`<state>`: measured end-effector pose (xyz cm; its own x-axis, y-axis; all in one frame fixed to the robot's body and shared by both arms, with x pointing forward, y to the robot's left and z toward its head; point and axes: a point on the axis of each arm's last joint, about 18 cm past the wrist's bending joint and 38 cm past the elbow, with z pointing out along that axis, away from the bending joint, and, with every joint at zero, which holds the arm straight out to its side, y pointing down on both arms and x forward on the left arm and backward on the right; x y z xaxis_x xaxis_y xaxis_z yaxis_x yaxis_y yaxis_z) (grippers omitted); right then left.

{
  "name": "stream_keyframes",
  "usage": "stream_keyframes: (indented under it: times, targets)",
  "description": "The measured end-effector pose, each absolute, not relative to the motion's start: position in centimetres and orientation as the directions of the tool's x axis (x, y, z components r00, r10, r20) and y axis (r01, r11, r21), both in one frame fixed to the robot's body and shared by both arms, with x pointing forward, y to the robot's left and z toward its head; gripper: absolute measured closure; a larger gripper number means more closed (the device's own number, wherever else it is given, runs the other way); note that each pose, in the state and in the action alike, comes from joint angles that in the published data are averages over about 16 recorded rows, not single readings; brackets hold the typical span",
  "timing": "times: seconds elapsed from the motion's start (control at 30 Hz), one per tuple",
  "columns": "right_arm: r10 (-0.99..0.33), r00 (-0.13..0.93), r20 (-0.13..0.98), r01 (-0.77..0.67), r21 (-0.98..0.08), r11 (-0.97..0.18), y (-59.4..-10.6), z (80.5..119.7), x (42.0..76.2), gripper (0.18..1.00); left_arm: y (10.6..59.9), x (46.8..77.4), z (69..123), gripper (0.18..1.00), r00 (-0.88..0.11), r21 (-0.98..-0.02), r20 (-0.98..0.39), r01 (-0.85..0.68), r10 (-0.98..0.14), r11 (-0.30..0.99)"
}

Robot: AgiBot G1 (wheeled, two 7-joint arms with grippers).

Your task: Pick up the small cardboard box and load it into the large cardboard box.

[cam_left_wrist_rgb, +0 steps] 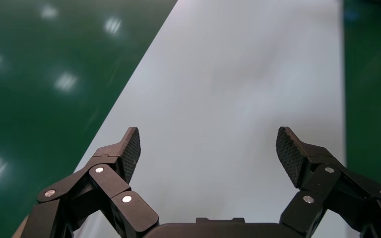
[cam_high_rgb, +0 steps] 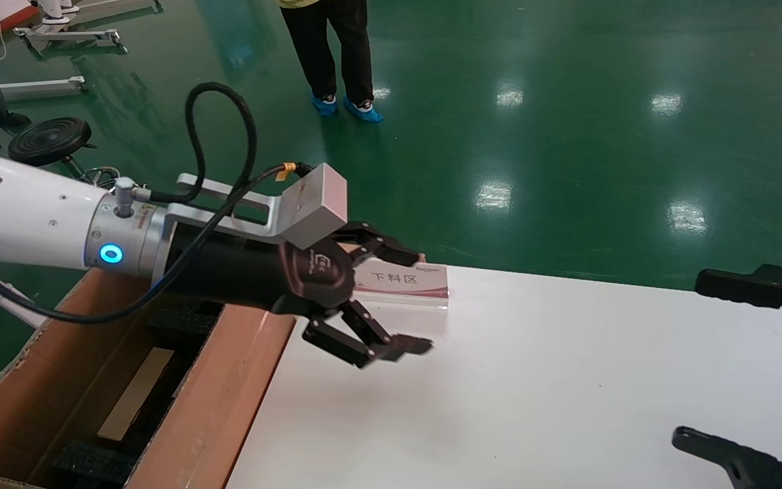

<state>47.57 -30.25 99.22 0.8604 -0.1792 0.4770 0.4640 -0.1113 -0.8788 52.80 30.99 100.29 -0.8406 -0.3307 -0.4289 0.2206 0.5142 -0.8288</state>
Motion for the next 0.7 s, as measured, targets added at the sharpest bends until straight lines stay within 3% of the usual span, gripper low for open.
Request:
stream_keyframes:
  times: [0.4,0.7]
  targets:
    - [-0.179,0.860,0.477,0.464,-0.879,-0.112,-30.2,99.2,47.6,0.178,29.4,49.8,99.7,0.184,-0.873,-0.883,-0.439,0.376,-0.210,0.282]
    - [-0.178,0.860,0.477,0.464,-0.879,-0.112,-30.2,99.2,47.5,0.178,29.8,48.1,99.3,0.184,-0.865,-0.883,-0.467,0.445,-0.181,0.150]
